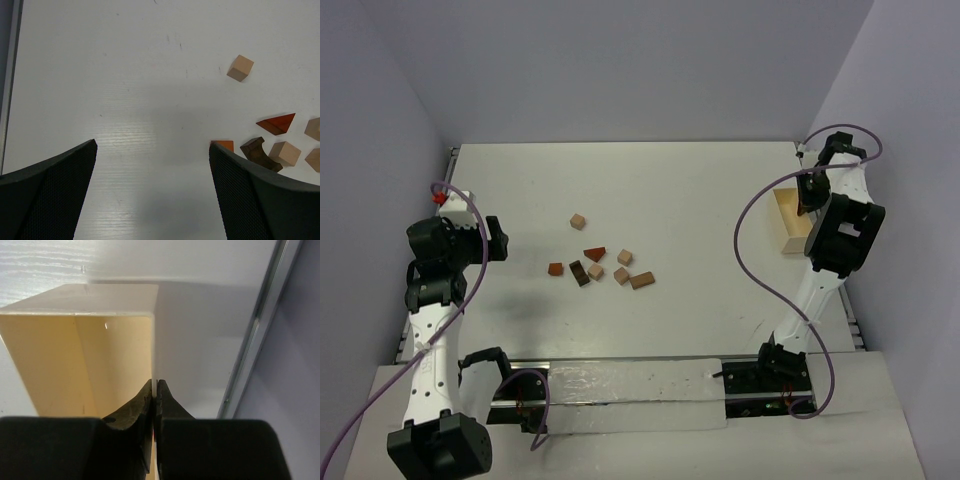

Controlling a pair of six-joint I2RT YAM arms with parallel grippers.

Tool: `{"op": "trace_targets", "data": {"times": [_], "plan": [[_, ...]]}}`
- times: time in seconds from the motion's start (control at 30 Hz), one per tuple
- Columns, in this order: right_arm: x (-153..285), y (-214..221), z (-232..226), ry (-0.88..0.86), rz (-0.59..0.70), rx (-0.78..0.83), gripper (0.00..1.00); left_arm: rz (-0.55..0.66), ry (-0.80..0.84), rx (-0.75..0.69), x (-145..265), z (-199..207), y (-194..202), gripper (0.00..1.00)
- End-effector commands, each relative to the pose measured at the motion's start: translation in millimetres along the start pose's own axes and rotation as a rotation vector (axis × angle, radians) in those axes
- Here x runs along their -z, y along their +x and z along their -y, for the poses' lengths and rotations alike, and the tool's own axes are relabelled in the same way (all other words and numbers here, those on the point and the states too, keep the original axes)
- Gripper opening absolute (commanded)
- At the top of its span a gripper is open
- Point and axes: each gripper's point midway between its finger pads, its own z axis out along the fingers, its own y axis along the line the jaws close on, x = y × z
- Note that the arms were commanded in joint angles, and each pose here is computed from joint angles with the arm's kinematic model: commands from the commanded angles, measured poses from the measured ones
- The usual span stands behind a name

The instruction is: Build the wood block tower

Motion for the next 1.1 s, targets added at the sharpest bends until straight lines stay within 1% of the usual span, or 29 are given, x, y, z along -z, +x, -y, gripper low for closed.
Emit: {"op": "trace_targets", "data": {"times": [0.0,0.27,0.33,0.4,0.43,0.5,0.57,0.6,0.7,0.77,0.83,0.93,0.97,1.07], "plan": [[-4.4,-2.5,2.1,-0.005,0.014,-0.006,0.11,0.036,-0.006,-0.005,2.4,-2.2,-15.5,0.99],[-4.6,2.3,5.6,0.015,0.014,-0.026,0.2,0.033,-0.012,-0.003,1.8,-3.3,-14.9,0.99],[-4.8,4.8,3.4,0.011,0.01,-0.024,0.28,0.034,-0.013,-0.001,2.2,-3.4,-15.5,0.99],[-5.0,8.3,1.7,0.006,0.004,-0.028,0.41,0.036,-0.012,-0.002,2.7,-3.0,-16.2,0.99],[-5.2,9.0,0.8,0.005,0.003,-0.029,0.46,0.037,-0.012,-0.002,3.1,-3.0,-16.6,0.99],[-3.7,9.8,-0.5,0.002,0.005,-0.032,0.6,0.041,-0.013,-0.002,3.6,-3.0,-17.5,0.99],[2.2,8.5,-1.5,0.002,0.017,-0.035,0.72,0.044,-0.012,-0.004,4.3,-2.8,-18.1,0.99],[3.7,8.1,-2.1,0.0,0.019,-0.037,0.75,0.045,-0.011,-0.005,4.5,-2.4,-18.3,0.99],[24.1,-0.3,-7.6,-0.013,0.056,-0.034,0.79,0.045,-0.01,-0.003,4.3,-2.1,-18.0,0.99],[52.3,-12.1,-12.8,-0.016,0.108,-0.025,0.82,0.04,-0.001,-0.003,4.0,-0.8,-17.1,0.99],[69.3,-16.2,-19.9,-0.028,0.125,-0.02,0.83,0.04,0.003,-0.003,4.0,0.0,-17.2,0.99],[104.9,-30.1,-28.4,-0.018,0.189,0.007,0.83,0.043,0.006,-0.006,4.6,0.6,-17.8,0.99],[108.7,-31.6,-31.1,-0.02,0.192,0.012,0.83,0.044,0.006,-0.006,4.8,0.7,-18.1,0.99],[140.9,-39.1,-45.0,-0.009,0.254,0.047,0.83,0.044,0.008,-0.006,4.9,1.0,-17.7,0.99]]}}
